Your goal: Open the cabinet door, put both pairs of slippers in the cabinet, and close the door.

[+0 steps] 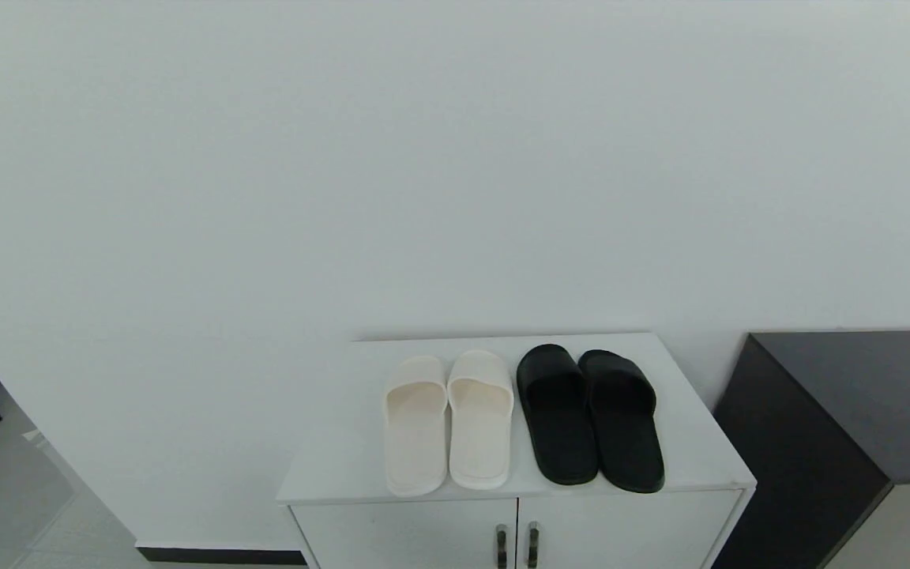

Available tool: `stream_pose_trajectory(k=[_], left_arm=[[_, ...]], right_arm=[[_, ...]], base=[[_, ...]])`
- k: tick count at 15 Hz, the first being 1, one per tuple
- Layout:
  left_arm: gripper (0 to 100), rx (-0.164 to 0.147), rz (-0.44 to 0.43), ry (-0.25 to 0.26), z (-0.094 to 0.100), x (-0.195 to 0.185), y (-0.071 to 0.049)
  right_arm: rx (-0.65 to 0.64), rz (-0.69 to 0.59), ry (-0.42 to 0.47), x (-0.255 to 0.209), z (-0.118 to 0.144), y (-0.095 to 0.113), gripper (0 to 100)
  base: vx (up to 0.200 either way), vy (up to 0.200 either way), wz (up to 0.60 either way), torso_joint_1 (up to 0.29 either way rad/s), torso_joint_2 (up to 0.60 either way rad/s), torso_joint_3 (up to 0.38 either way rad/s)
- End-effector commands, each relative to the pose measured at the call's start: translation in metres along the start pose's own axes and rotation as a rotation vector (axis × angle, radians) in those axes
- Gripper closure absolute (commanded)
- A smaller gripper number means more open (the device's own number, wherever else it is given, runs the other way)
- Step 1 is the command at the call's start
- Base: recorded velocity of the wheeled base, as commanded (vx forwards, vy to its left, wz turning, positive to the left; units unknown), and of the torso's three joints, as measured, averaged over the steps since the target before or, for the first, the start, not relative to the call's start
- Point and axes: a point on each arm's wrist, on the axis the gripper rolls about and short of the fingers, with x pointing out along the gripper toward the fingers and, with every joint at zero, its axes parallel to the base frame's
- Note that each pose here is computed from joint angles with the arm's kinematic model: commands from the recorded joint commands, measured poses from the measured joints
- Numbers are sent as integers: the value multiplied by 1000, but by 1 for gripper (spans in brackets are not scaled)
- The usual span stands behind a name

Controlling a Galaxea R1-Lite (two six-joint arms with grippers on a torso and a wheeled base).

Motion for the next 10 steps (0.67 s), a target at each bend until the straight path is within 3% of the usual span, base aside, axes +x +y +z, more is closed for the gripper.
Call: stream_pose_trajectory(k=[1,4,10], left_arm=[[100,-3,1,0,0,0,0],[100,-1,1,0,0,0,0],[100,-3,1,0,0,0,0]], right_arm=[[67,145,235,93,-8,65,0],[66,64,231,150,-25,109,0],[32,-42,210,231,-58,143,0]], base=[[0,0,0,0,0,0],[0,0,0,0,0,0],[0,0,0,0,0,0]])
